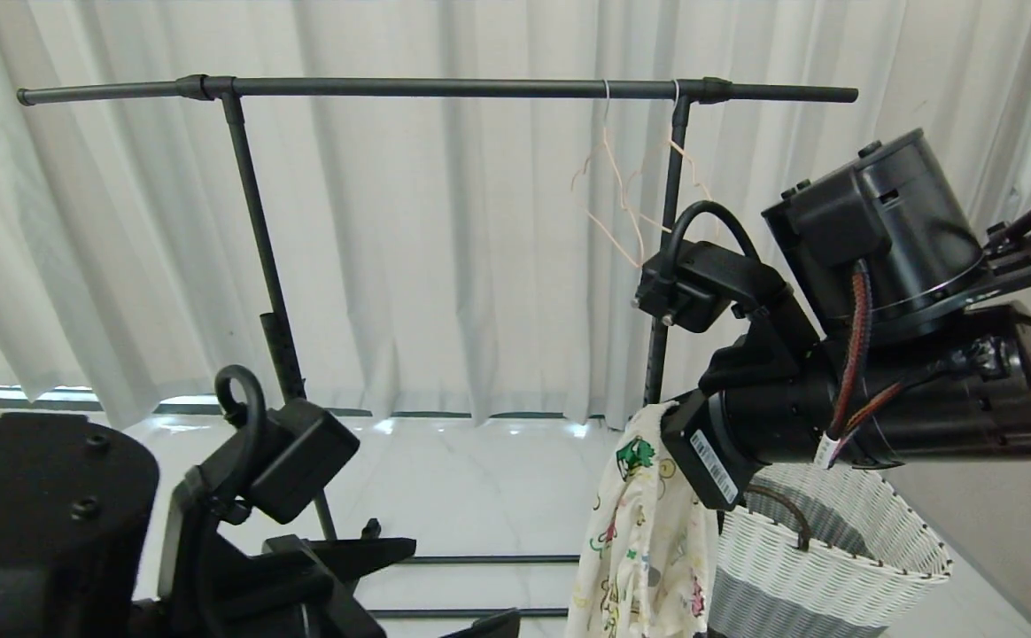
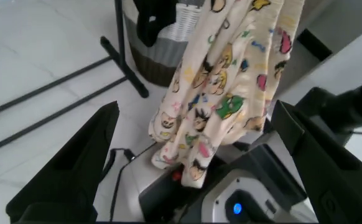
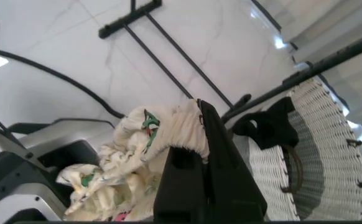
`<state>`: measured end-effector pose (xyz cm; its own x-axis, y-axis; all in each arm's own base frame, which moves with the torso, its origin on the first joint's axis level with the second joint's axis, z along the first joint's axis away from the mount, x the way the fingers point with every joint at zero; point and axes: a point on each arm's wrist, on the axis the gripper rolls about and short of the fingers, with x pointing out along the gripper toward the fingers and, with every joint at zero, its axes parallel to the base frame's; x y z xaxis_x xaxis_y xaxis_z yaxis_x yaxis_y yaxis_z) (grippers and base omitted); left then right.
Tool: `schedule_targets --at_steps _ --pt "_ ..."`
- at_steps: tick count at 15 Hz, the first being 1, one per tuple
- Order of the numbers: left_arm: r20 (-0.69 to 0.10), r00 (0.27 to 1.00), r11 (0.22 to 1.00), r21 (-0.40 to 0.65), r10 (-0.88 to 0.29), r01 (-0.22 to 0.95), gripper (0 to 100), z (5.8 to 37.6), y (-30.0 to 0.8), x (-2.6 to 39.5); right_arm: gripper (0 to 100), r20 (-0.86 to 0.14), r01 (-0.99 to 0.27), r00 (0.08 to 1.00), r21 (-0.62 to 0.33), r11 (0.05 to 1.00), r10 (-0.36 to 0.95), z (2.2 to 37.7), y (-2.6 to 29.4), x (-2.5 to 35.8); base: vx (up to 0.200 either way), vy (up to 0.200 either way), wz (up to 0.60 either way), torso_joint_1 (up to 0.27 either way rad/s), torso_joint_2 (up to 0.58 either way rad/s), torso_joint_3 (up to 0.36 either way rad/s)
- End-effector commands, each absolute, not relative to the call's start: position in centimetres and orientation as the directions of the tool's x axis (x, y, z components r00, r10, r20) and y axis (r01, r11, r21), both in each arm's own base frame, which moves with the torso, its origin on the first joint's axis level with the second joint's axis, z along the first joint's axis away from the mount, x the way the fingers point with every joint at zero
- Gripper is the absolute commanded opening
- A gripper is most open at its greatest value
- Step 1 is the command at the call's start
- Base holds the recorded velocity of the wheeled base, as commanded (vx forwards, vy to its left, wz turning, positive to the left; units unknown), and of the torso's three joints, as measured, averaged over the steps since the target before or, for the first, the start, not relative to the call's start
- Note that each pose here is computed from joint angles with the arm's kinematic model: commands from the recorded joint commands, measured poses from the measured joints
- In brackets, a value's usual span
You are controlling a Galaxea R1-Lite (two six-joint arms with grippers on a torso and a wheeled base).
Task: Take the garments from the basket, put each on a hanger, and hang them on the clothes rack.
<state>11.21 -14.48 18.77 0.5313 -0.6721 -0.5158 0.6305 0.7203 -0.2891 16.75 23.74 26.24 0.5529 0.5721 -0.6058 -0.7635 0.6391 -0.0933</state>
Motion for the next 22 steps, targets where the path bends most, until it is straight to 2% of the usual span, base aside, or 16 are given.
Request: schedule_targets --at_steps 1,3,5,10,18,22 --pt "-0.529 0.549 0.743 -0.278 -0.647 0.609 100 17.9 -17.9 12.5 0 -0.589 -0.776 0.547 -0.091 0.625 0.594 26.8 24.1 16.2 0.000 0.000 0.00 0.000 0.00 0.000" --pt "-0.526 0.609 0.790 -0.239 -0.594 0.565 100 17.1 -20.0 13.9 0 -0.587 -0.779 0.545 -0.091 0.620 0.599 26.9 24.2 16.1 0.000 0.000 0.00 0.000 0.00 0.000" --pt "-0.522 0.625 0.802 -0.231 -0.580 0.551 100 16.6 -21.2 14.7 0 -0.585 -0.780 0.545 -0.090 0.619 0.601 27.0 24.2 16.0 0.000 0.000 0.00 0.000 0.00 0.000" --pt "-0.515 0.592 0.766 -0.234 -0.620 0.599 100 16.2 -22.4 13.7 0 -0.585 -0.781 0.544 -0.089 0.619 0.602 26.9 24.3 16.0 0.000 0.000 0.00 0.000 0.00 0.000" --pt "-0.541 0.592 0.779 -0.217 -0.597 0.588 100 13.7 -24.3 14.9 0 -0.581 -0.793 0.532 -0.085 0.604 0.617 27.1 24.6 15.4 0.000 0.000 0.00 0.000 0.00 0.000" --pt "-0.541 0.591 0.778 -0.218 -0.598 0.589 100 13.7 -24.3 14.8 0 -0.584 -0.791 0.533 -0.087 0.605 0.612 27.0 24.6 15.4 0.000 0.000 0.00 0.000 0.00 0.000"
